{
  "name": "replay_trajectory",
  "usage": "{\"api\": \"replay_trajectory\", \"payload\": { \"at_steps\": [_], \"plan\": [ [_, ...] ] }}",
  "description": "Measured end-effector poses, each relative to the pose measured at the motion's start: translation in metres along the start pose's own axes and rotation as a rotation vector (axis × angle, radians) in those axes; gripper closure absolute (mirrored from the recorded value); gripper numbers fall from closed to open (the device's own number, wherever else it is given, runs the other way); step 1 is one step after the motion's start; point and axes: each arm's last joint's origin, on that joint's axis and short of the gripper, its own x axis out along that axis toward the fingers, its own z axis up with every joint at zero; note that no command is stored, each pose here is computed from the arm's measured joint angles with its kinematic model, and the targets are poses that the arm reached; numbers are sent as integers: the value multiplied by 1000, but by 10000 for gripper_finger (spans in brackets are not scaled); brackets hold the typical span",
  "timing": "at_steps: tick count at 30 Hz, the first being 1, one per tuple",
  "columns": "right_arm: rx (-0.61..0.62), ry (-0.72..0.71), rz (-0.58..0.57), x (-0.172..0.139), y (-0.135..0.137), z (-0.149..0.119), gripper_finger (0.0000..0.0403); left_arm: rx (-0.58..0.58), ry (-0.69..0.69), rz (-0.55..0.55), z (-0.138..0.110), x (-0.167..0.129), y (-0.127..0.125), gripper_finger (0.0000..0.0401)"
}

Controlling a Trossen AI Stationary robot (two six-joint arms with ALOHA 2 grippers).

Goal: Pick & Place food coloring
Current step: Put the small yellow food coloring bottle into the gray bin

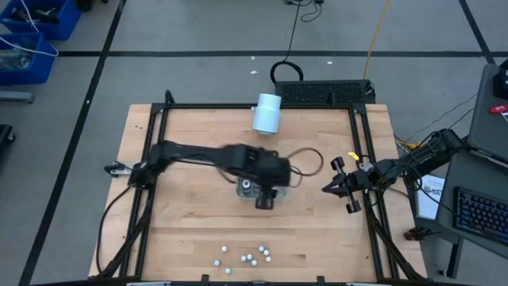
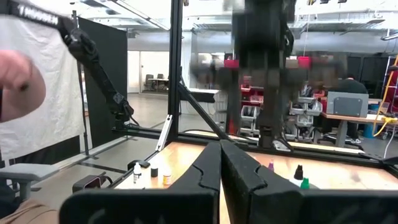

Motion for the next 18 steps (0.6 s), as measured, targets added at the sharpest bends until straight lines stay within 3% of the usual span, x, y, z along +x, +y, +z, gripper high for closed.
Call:
{"api": "replay_trajectory", "payload": {
  "at_steps": [4, 9, 13, 18],
  "plan": [
    [-2, 5, 1, 0, 0, 0, 403, -46, -33, 4, -12, -74, -16, 226],
    [-7, 17, 2, 0, 0, -2, 403, -62, 70, 131, -45, -122, -42, 304],
    [-9, 24, 2, 0, 0, -2, 403, -64, 135, 117, -60, -126, -67, 386],
    [-2, 24, 3, 0, 0, -2, 403, 44, 260, -3, -80, -104, -111, 395]
  ]
}}
